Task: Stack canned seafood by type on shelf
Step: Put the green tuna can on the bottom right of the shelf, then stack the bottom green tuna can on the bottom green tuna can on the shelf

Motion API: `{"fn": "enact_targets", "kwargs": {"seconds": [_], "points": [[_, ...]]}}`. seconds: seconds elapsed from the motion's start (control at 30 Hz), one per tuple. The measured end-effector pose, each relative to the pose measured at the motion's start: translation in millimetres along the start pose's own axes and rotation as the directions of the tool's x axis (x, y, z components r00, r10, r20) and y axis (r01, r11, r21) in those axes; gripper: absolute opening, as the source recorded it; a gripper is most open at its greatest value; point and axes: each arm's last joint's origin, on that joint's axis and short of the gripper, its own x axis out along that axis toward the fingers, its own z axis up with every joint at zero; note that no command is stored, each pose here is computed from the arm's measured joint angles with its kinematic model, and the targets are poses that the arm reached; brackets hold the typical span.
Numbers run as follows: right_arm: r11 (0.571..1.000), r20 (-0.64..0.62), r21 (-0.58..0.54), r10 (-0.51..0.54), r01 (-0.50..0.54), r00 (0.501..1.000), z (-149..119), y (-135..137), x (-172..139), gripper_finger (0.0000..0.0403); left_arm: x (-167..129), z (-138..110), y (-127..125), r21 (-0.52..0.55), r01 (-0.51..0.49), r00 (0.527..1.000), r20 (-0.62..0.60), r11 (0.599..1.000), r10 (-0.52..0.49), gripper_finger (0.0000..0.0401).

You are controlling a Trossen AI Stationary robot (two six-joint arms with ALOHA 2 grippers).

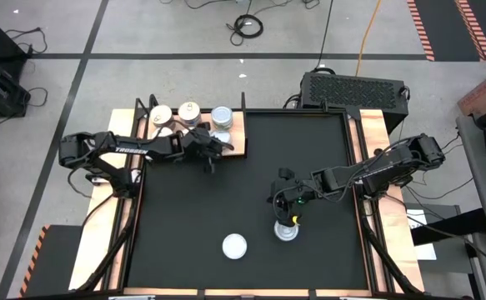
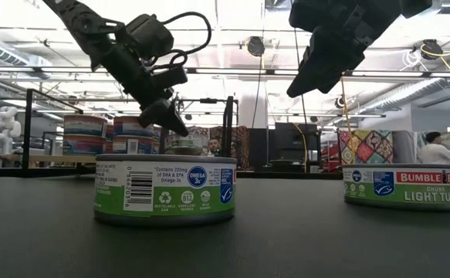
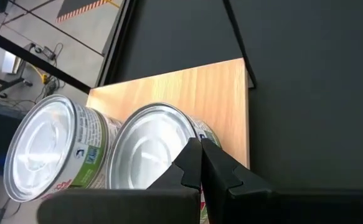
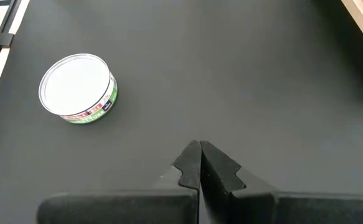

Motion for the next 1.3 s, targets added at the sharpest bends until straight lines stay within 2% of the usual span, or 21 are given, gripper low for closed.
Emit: {"fn": "enact_targets", "kwargs": {"seconds": [0.4,0.57,0.77,1.17,1.3], "points": [[1.0,0.001,0.0,0.001,-0.001,1.0,0.1,0.1,0.0,0.0,8.4,-2.7,-0.4,-0.006,0.024,1.0,0.005,1.0,-0.024,0.0],[1.0,0.001,0.0,0.001,-0.001,1.0,0.1,0.1,0.0,0.0,15.5,-7.2,-3.5,0.021,0.021,0.999,-0.033,1.0,-0.02,0.0],[0.999,0.0,-0.034,0.001,-0.001,1.0,0.0,0.1,0.0,0.0,15.4,-6.4,-5.4,0.024,0.032,0.999,-0.028,0.999,-0.031,0.0002],[0.999,0.001,-0.044,0.0,0.0,1.0,0.2,-0.1,0.0,0.0,13.6,-3.6,-8.7,0.04,0.043,0.999,-0.026,0.998,-0.042,0.0085],[0.999,0.001,-0.045,0.0,0.0,1.0,0.1,-0.1,0.0,0.0,2.3,10.7,-10.1,0.029,0.053,0.998,-0.027,0.998,-0.053,0.0107]]}}
